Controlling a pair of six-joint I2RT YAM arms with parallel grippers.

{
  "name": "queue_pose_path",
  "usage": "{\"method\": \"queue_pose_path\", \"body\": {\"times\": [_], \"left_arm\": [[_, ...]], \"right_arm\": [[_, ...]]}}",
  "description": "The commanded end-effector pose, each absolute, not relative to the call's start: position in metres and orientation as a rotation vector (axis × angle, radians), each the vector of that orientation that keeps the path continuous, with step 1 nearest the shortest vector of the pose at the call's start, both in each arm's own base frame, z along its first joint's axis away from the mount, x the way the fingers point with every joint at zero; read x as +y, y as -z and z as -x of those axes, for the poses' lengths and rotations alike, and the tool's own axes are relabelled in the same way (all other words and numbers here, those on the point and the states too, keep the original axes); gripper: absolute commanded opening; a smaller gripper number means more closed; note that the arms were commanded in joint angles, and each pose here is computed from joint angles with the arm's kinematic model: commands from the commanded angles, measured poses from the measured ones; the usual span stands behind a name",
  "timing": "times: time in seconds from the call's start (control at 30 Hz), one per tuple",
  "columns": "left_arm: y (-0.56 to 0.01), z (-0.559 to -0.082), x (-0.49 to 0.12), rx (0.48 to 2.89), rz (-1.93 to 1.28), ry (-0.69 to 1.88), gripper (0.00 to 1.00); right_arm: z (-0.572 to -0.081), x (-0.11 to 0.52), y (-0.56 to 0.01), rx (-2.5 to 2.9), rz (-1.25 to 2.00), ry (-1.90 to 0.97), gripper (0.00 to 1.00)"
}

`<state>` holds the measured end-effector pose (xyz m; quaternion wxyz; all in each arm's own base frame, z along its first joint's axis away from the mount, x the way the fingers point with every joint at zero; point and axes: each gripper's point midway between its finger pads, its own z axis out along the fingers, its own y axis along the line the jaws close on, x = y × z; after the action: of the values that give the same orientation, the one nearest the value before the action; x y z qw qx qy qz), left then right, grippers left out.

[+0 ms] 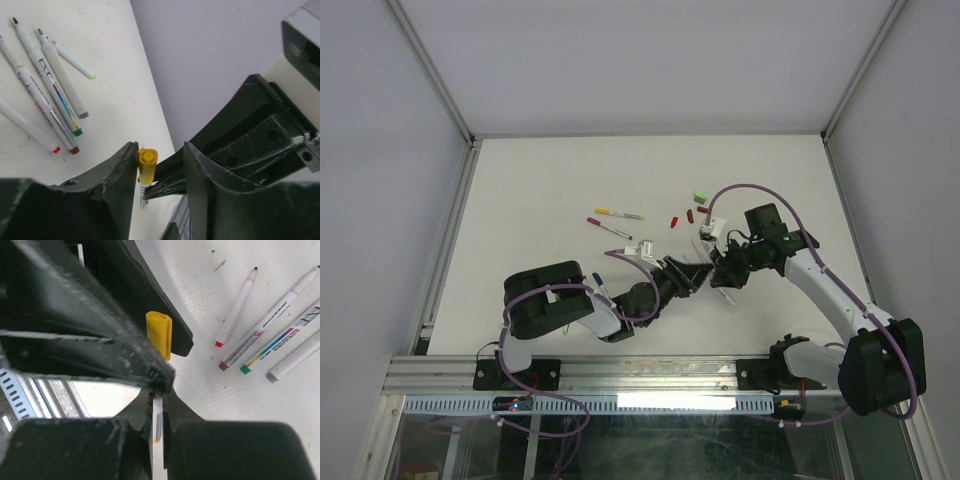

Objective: Open the pen caps
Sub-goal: Open the pen cap from the pen.

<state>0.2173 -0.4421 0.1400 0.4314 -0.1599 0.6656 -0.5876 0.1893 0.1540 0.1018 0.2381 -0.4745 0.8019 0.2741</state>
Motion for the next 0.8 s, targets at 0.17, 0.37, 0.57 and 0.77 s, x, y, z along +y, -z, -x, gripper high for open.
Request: {"method": "queue_pose_path", "body": {"times": [0.17, 0.37, 0.57, 0.77], "left_arm": [[-0.152, -0.215, -0.447, 1.633, 0.425, 1.5, 0.02], [-0.17, -0.212, -0.438, 1.562, 0.404, 1.531, 0.0], [-0.204, -0.209, -0.417, 1.412, 0.373, 1.57, 0.0], [-0.217, -0.207, -0.413, 1.356, 0.349, 1.609, 0.0]], "right_arm": [[-0.201, 0.159, -0.115, 2.127, 1.282, -0.734, 0.0], [-0.197, 0.162, -0.12, 2.101, 1.293, -0.762, 0.22], [-0.195, 0.162, -0.121, 2.089, 1.293, -0.774, 0.54], [-0.19, 0.167, -0.12, 2.086, 1.3, -0.824, 0.5]]}}
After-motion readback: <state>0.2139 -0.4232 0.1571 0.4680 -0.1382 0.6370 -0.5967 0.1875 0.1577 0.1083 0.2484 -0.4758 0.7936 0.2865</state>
